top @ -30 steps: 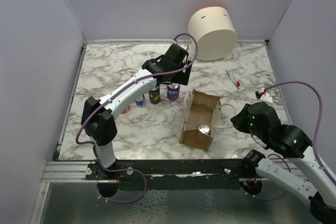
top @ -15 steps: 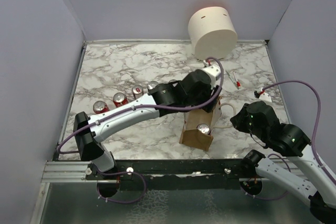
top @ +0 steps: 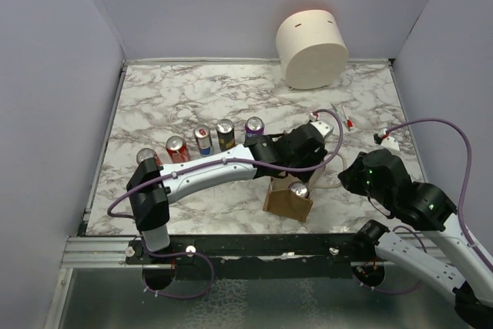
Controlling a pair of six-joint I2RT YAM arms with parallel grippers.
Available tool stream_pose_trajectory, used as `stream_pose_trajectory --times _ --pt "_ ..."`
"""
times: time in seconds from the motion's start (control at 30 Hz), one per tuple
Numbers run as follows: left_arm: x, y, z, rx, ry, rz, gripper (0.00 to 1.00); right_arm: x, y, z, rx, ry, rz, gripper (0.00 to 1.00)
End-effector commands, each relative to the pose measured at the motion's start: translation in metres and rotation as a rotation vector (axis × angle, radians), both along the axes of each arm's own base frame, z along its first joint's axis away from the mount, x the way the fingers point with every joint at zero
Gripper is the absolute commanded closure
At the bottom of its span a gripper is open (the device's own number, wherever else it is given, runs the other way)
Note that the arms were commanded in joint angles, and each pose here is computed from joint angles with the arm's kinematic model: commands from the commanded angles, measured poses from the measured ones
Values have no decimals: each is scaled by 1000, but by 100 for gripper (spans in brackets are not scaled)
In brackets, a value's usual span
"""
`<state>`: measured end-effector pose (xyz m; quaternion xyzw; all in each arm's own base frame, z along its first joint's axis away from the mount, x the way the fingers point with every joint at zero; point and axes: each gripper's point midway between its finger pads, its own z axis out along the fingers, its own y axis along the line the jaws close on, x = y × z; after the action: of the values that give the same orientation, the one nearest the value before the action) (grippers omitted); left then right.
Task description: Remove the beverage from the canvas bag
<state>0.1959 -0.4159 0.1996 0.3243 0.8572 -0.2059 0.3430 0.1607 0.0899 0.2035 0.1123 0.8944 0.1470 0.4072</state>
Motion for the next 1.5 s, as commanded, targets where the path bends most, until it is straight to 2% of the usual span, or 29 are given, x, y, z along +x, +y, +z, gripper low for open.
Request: stream_pose_trajectory --times 0.0,0.17,0.33,0.43,0.83,1.1,1.47 --pt "-6 -2 -29 60 63 2 40 1 -3 3 0 -17 -11 89" --pt "-7 -1 -44 95 86 3 38 1 -3 4 5 -22 -11 89" --pt "-15 2 -58 119 128 -6 25 1 -3 4 7 -25 -11 89" --pt "-18 6 -62 125 140 -9 20 1 -2 3 6 -22 -9 89" --pt "-43 4 -68 137 164 -90 17 1 -1 2 -2 -15 0 89" --pt "-56 11 -81 190 162 -113 12 1 0 2 -2 -13 2 89" --pt "-68 32 -109 274 187 -116 9 2 0 1 -3 -12 4 89"
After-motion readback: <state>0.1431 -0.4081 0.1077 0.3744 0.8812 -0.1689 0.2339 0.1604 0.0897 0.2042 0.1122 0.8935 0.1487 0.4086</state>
